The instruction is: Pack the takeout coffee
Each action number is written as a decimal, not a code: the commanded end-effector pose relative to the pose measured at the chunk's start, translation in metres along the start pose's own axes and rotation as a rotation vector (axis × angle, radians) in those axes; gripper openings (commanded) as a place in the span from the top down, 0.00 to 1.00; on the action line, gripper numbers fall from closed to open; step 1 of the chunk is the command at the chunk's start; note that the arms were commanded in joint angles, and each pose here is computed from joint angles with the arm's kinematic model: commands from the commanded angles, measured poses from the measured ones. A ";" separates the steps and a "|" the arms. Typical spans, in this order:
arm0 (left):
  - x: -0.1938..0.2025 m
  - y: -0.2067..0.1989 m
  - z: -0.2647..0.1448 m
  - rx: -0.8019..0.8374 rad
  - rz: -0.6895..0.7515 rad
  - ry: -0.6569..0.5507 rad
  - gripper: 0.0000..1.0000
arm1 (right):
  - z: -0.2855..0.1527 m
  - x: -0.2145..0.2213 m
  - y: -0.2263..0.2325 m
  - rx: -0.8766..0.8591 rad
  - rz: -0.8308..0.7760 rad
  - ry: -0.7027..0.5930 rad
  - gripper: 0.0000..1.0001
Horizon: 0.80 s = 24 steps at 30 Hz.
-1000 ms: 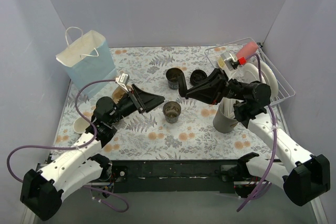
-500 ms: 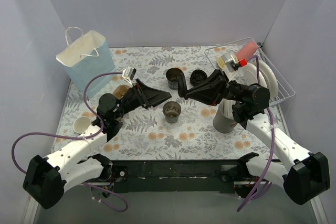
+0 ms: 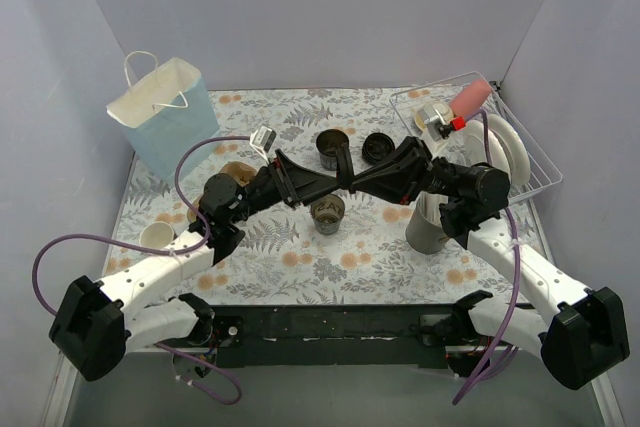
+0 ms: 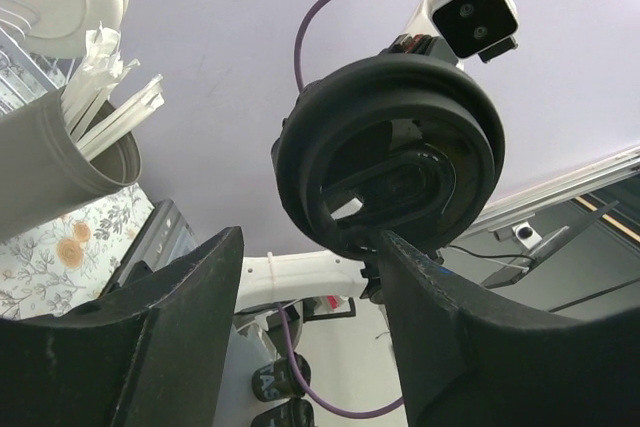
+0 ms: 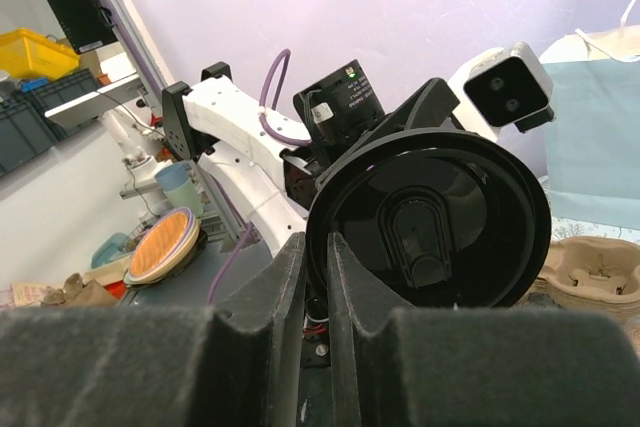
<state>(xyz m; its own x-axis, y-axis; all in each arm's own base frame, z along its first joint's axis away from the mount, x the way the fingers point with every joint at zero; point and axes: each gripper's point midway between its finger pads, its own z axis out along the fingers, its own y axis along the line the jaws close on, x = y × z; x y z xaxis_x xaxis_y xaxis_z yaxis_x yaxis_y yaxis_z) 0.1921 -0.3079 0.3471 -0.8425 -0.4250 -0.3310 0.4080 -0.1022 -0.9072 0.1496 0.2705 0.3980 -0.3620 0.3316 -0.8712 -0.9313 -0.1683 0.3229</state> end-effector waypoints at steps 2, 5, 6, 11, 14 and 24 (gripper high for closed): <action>-0.008 -0.027 0.010 0.058 -0.073 -0.014 0.47 | 0.000 -0.006 0.015 -0.038 -0.057 -0.030 0.80; -0.007 -0.023 0.012 0.044 -0.083 -0.011 0.49 | 0.000 -0.004 0.016 -0.041 -0.057 -0.032 0.81; -0.007 -0.020 0.012 0.040 -0.089 -0.012 0.50 | 0.000 -0.003 0.016 -0.042 -0.053 -0.030 0.81; -0.006 -0.018 0.013 0.040 -0.117 -0.013 0.57 | 0.000 0.001 0.016 -0.045 -0.044 -0.031 0.81; -0.005 -0.017 0.012 0.040 -0.131 -0.011 0.62 | 0.000 0.003 0.017 -0.052 -0.046 -0.031 0.81; 0.000 -0.019 0.008 0.055 -0.199 -0.002 0.72 | 0.000 0.003 0.017 -0.059 -0.048 -0.039 0.81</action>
<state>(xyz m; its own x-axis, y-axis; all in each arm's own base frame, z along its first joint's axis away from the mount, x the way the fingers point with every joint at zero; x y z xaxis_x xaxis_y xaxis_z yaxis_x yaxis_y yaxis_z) 0.1961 -0.3161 0.3515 -0.8377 -0.4308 -0.3357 0.4226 -0.1218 -0.8981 0.1400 0.2721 0.3891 -0.3650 0.3343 -0.8689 -0.9291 -0.1909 0.3169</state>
